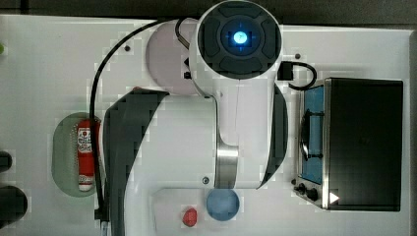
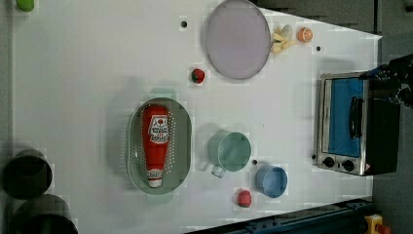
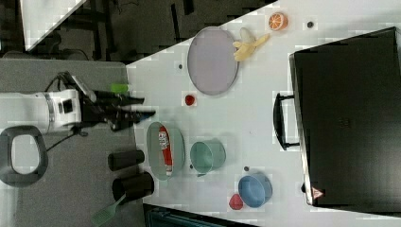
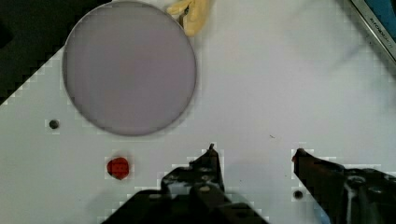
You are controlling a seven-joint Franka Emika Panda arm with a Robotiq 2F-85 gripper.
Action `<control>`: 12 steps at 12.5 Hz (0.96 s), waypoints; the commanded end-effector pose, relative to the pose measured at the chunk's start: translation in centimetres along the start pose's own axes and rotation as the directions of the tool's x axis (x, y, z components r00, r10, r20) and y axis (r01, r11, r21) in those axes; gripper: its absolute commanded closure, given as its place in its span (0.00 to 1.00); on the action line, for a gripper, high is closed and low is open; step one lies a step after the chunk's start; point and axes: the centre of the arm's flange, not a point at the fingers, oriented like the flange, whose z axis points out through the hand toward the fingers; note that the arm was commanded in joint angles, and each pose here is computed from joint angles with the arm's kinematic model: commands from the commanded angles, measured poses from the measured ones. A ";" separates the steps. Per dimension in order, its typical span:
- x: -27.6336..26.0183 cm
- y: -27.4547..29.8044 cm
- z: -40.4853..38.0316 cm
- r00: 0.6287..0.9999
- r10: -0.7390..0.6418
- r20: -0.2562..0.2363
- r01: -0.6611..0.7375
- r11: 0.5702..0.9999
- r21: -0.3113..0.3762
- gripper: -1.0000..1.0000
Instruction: Pick ketchup from strainer and place it on the table
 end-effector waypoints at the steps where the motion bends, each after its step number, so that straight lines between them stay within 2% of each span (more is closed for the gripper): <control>1: -6.4 7.0 -7.2 0.992 0.123 0.007 -0.123 0.992 -0.012 0.21; 3: -7.2 5.9 -6.9 0.995 0.097 0.008 -0.097 0.995 -0.018 0.00; 5: -9.0 3.4 -6.3 0.999 0.039 0.007 -0.039 0.999 -0.032 0.00; 8: -13.0 -2.2 -5.2 0.995 -0.092 -0.032 0.092 0.996 -0.021 0.00; 12: -19.7 -9.6 -2.7 0.958 -0.275 -0.078 0.276 0.961 0.006 0.00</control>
